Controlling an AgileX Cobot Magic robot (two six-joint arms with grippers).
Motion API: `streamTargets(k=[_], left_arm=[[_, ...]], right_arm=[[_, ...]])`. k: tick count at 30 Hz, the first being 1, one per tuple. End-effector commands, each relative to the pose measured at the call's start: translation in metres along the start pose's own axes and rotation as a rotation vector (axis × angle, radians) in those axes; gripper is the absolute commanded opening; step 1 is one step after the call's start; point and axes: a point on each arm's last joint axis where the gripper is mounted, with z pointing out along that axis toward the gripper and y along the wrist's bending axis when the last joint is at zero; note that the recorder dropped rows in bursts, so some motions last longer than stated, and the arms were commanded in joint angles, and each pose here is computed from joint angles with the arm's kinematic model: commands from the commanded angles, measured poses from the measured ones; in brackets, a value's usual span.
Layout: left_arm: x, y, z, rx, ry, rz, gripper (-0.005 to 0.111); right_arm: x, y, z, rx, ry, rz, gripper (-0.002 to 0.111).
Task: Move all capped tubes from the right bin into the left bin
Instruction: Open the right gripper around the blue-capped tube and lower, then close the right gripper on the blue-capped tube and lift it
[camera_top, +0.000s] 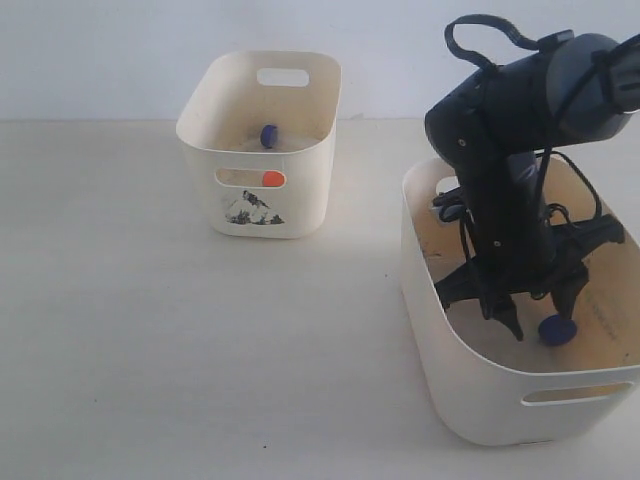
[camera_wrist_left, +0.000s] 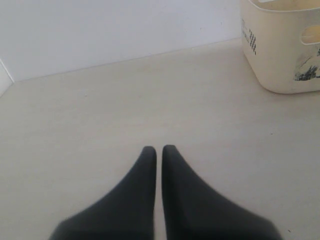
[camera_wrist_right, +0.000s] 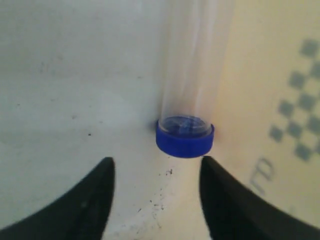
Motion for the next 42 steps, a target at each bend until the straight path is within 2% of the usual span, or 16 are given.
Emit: streamTargets(k=[1, 7, 37, 42], left_arm=[[-0.001, 0.0, 0.0, 0.002, -0.007, -0.012, 0.004], [-0.001, 0.0, 0.0, 0.002, -0.007, -0.012, 0.004], [-0.001, 0.0, 0.0, 0.002, -0.007, -0.012, 0.004], [-0.001, 0.0, 0.0, 0.002, -0.007, -0.012, 0.004]], right_arm=[[0.0, -0.001, 0.0, 0.006, -0.003, -0.009, 0.074], [-0.001, 0.0, 0.0, -0.004, -0.021, -0.001, 0.071], [-0.014, -0.001, 0.0, 0.006, -0.158, 0.064, 0.072], [-0.016, 0.004, 0.014, 0.031, -0.105, 0.055, 0.072]])
